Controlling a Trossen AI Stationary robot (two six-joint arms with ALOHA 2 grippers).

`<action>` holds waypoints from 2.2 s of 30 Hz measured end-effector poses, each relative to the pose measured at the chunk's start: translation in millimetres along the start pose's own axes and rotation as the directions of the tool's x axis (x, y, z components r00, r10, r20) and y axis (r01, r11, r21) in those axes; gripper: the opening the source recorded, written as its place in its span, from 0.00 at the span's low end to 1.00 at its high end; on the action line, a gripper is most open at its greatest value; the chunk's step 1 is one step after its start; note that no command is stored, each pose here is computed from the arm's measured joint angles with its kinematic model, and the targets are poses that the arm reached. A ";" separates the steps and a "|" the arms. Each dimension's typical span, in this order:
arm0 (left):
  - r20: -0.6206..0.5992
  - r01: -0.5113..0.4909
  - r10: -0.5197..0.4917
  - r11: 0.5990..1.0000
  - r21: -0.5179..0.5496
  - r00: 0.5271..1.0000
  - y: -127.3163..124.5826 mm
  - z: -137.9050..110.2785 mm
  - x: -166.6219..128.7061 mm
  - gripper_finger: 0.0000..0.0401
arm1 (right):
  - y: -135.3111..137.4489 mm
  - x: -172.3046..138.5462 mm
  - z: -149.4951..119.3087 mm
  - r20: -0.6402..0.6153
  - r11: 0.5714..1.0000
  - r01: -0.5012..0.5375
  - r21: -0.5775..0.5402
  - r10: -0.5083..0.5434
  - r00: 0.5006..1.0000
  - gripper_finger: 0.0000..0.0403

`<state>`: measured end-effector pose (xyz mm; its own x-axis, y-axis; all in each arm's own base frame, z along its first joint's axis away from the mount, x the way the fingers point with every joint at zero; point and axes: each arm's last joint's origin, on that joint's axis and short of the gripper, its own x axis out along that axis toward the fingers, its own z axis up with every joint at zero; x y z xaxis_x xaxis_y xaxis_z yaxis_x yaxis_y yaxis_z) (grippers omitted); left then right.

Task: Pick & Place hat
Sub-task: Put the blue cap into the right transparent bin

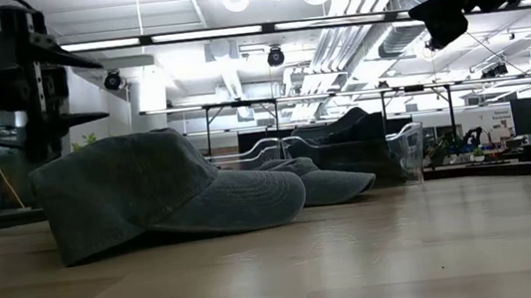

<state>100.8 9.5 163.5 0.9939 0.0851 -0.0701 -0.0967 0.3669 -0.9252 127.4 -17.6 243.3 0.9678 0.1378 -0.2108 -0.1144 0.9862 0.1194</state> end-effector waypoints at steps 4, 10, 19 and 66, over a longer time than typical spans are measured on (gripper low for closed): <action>-0.016 -0.025 0.024 0.997 -0.075 1.000 1.9 -1.0 1.8 0.70 | 0.0 0.0 0.0 0.000 1.000 0.000 0.000 0.000 1.000 0.48; -0.051 -0.082 0.077 0.990 -0.112 0.996 6.5 -3.2 5.8 0.70 | 0.0 -0.1 0.0 0.000 1.000 0.000 0.000 0.000 1.000 0.48; -0.132 -0.201 0.178 0.961 -0.191 0.975 13.7 -7.2 11.3 0.62 | 0.0 0.0 0.0 0.000 1.000 0.000 0.000 0.000 1.000 0.48; -0.064 -0.560 0.611 0.672 -0.486 0.789 11.8 -24.7 15.2 0.76 | 0.0 -0.1 0.1 0.001 1.000 0.000 0.000 0.000 1.000 0.48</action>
<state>116.1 -7.8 142.2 0.7285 0.2319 -0.6446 -0.5954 -0.2510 -0.7632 127.4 -17.6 243.4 0.9680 0.1374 -0.2101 -0.1142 0.9863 0.1190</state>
